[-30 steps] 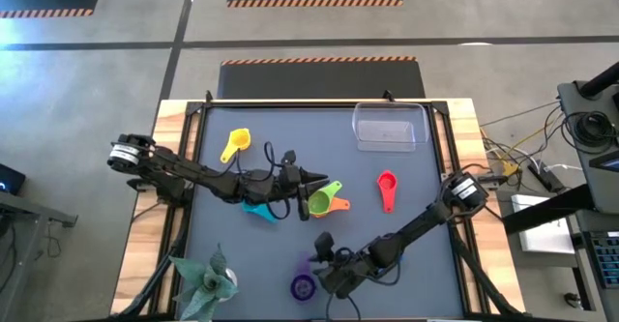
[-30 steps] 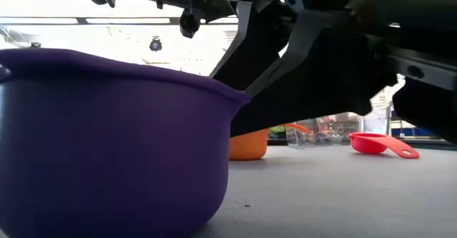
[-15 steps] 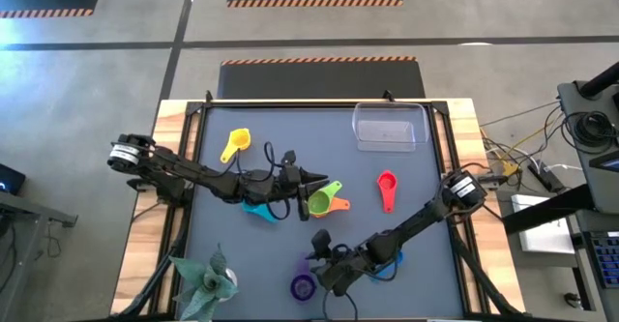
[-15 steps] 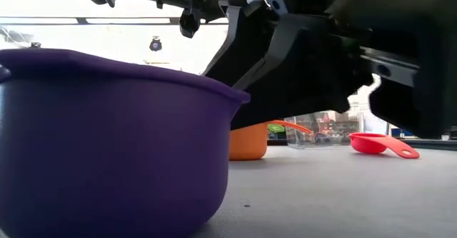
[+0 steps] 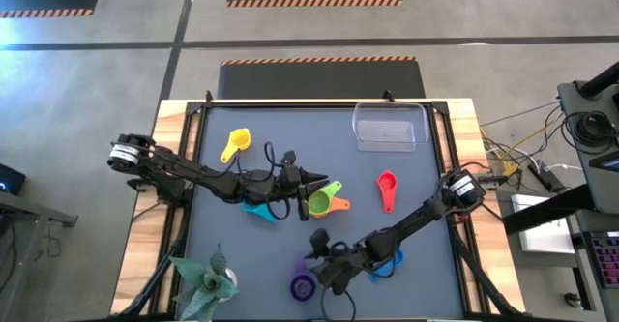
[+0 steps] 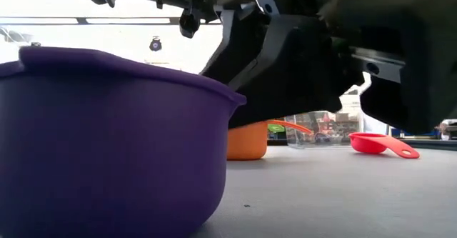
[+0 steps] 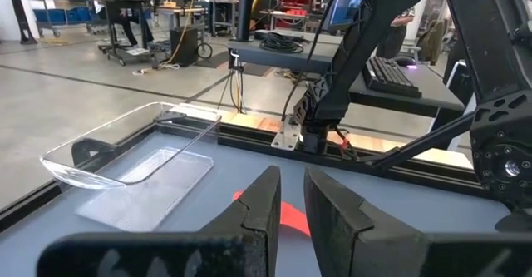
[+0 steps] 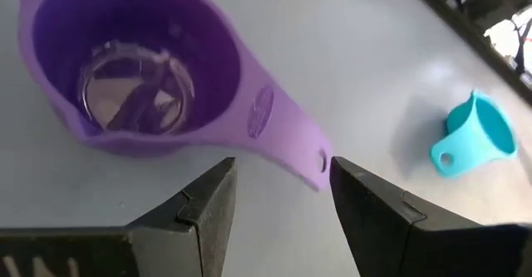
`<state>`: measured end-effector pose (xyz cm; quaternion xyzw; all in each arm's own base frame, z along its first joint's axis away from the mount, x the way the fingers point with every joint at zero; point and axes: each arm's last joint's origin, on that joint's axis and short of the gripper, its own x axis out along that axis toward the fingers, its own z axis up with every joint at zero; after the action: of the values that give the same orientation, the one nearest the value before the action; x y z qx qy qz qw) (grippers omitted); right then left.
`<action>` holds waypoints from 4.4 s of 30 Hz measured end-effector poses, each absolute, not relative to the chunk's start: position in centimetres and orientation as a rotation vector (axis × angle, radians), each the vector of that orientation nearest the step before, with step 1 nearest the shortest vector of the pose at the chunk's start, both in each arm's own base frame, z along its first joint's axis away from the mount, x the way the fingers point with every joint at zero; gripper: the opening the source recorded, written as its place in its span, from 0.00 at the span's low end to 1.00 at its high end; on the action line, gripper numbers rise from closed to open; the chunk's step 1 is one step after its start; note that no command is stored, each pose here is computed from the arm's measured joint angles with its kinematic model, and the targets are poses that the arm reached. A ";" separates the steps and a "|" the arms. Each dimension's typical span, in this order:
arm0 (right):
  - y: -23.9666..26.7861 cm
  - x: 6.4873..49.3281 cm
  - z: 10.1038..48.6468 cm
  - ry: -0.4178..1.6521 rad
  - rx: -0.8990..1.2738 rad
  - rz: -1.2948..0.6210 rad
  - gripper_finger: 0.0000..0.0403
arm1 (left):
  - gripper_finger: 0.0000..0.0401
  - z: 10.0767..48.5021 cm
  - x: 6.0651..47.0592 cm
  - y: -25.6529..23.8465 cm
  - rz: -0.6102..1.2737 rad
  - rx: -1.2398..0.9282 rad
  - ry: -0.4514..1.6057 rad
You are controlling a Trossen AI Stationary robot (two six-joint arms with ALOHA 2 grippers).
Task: Nest measuring cups in basket
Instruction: Stack the violet measuring cup on top of the light green measuring cup
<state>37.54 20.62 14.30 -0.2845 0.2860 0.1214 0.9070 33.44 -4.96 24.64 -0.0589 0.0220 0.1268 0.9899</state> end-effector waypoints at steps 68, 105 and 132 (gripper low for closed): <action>16.4 22.9 23.7 0.384 -0.198 0.016 0.45 | 0.40 26.9 33.2 -16.9 -0.023 0.153 1.164; 16.4 22.9 23.6 0.388 -0.212 0.017 0.45 | 0.56 18.3 38.8 -19.2 0.090 0.210 1.197; 19.0 31.6 21.6 0.575 -0.367 0.323 0.50 | 0.47 35.2 29.7 -19.5 0.425 0.232 0.472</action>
<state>31.56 19.01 21.57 -0.1790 0.2809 0.1579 0.9296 29.67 -19.48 35.18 0.1138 0.2316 0.2086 0.9433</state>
